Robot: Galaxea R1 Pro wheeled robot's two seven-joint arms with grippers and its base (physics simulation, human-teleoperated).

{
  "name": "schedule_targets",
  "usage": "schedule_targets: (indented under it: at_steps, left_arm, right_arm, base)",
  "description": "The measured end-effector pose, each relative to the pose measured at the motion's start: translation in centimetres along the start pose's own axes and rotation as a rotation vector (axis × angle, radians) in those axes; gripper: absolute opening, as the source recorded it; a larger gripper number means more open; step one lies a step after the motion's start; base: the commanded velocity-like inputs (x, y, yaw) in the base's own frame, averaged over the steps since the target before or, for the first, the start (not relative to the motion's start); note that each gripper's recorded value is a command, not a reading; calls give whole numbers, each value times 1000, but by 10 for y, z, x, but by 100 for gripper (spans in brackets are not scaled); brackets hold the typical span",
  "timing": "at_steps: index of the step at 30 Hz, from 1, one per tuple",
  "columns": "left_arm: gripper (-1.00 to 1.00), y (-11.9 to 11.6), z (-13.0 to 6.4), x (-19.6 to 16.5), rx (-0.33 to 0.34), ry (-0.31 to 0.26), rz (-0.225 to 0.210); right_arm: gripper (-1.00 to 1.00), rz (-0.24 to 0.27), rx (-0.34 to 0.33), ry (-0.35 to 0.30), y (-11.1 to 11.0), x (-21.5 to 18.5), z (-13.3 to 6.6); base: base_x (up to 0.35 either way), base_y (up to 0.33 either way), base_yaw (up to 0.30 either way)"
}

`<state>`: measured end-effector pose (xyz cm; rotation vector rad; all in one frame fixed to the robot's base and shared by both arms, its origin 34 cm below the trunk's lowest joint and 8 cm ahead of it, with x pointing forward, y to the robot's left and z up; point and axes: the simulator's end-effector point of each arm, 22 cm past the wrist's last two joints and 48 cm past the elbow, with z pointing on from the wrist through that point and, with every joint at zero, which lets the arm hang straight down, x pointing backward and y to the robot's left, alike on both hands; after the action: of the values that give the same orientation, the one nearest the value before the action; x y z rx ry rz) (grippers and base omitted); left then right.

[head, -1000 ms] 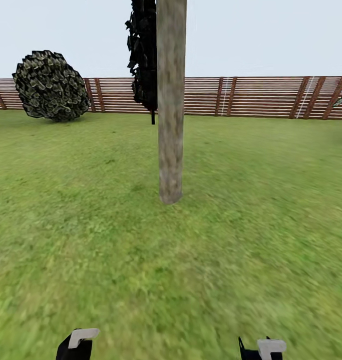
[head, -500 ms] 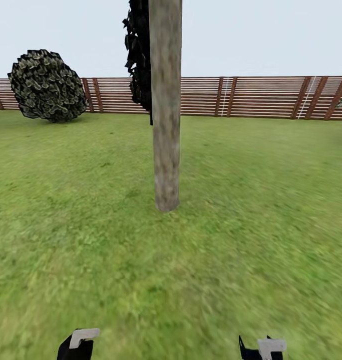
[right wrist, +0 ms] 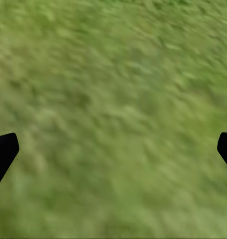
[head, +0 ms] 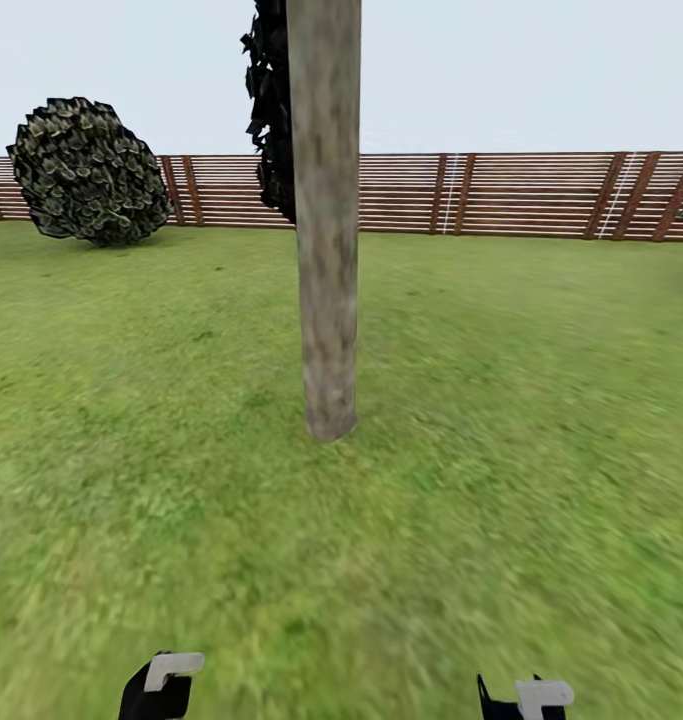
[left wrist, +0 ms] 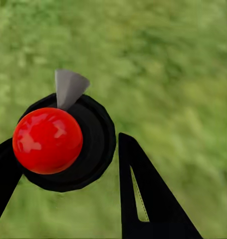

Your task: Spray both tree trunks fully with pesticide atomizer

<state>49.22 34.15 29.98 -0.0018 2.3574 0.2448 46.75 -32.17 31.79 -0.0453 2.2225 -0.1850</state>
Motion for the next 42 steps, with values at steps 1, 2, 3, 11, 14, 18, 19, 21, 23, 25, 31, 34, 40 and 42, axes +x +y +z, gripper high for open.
schedule_targets:
  at_steps: [1, 2, 3, 11, 14, 18, 19, 21, 23, 25, 31, 34, 40, 42]
  left_arm:
    - [-100, 0, 0, 0, 1, 0, 1]
    - [-100, -1, 0, -1, 5, -1, 3]
    - [-100, -2, 1, -2, 11, -2, 7]
    - [-100, -48, 1, -10, 203, -19, 225]
    - [-100, -83, -4, -10, 377, -8, 330]
    - [-100, -118, -12, -23, 637, 51, 464]
    - [-100, -122, -15, -27, 688, 73, 490]
    - [-100, -128, -18, -35, 759, 103, 530]
    - [-100, -138, -27, -47, 865, 137, 588]
    - [-100, -145, -38, -51, 955, 166, 643]
    - [-100, -152, -54, -64, 1076, 204, 748]
    - [-100, -152, -57, -71, 1098, 201, 771]
    - [-100, -152, -62, -69, 1126, 212, 782]
    - [-100, -153, -63, -69, 1128, 213, 784]
  right_arm:
    - [100, 0, 0, 0, 0, 0, 0]
    - [100, 0, -1, 0, 1, 0, 0]
    - [100, -2, -4, -3, 1, -1, 0]
    - [100, -208, -130, -114, 32, -45, 8]
    - [100, -353, -232, -160, 59, -61, 8]
    - [100, -536, -483, -142, 114, -82, 19]
    - [100, -559, -539, -118, 123, -88, 22]
    - [100, -583, -617, -81, 135, -98, 27]
    - [100, -601, -715, -49, 152, -116, 28]
    - [100, -611, -785, -47, 167, -131, 26]
    - [100, -653, -960, -78, 199, -170, 9]
    - [100, -671, -1043, -106, 221, -185, -6]
    - [100, -676, -1091, -118, 237, -189, -17]
    - [100, -678, -1095, -118, 238, -189, -17]
  base:
    - [344, 0, 0]
    - [343, 0, 0]
    - [343, 0, 0]
    - [343, 0, 0]
    - [344, 0, 0]
    - [343, 0, 0]
    - [343, 0, 0]
    - [343, 0, 0]
    - [343, 0, 0]
    - [325, 0, 0]
    - [154, 0, 0]
    - [22, 0, 0]
    - [2, 0, 0]
    - [0, 0, 0]
